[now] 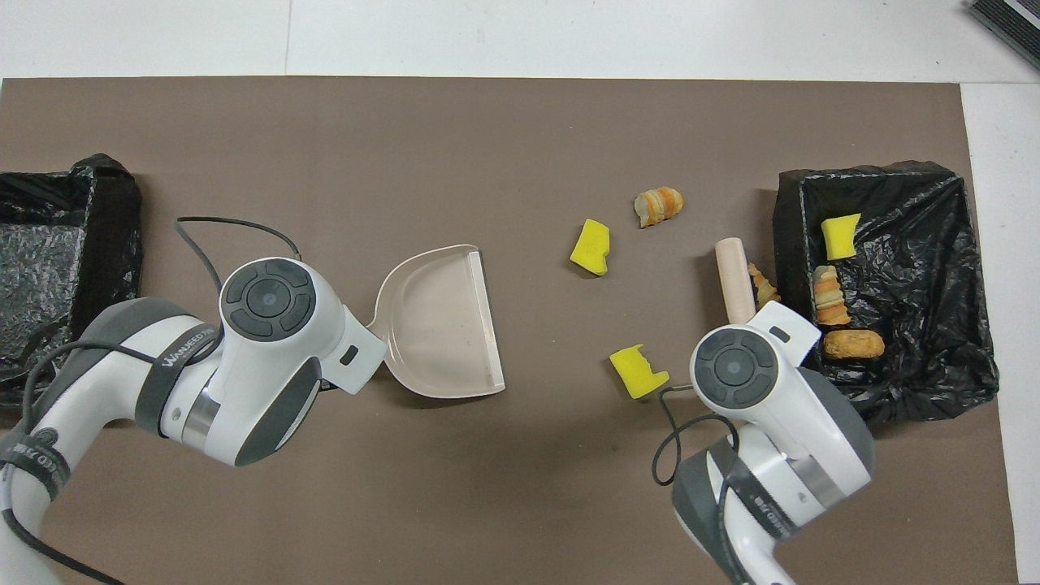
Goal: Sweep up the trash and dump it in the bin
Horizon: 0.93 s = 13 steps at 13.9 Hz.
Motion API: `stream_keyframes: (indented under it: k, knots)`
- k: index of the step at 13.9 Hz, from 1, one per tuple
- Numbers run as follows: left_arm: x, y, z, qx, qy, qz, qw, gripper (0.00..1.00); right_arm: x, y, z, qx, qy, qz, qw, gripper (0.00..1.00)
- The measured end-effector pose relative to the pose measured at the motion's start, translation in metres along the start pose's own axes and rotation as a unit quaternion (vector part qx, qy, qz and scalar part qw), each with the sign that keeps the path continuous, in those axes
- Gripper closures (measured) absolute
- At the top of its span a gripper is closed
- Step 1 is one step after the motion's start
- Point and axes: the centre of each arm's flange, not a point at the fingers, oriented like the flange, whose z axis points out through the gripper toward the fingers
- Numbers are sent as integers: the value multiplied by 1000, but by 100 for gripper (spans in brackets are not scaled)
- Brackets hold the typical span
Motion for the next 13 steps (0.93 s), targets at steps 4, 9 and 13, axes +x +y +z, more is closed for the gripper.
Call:
stream_keyframes:
  k: [4,9,13]
  knots:
    - [-2,-1,1,0,0,-2,1000,68,-21,-69,-43,46,11,2,999,74]
    - [-2,-2,1,0,0,-3,1000,68,-4,-45,-83,44,-5,50,998,74]
    - [-3,-2,1,1,1,-3,1000,68,22,15,-56,20,-10,72,997,74]
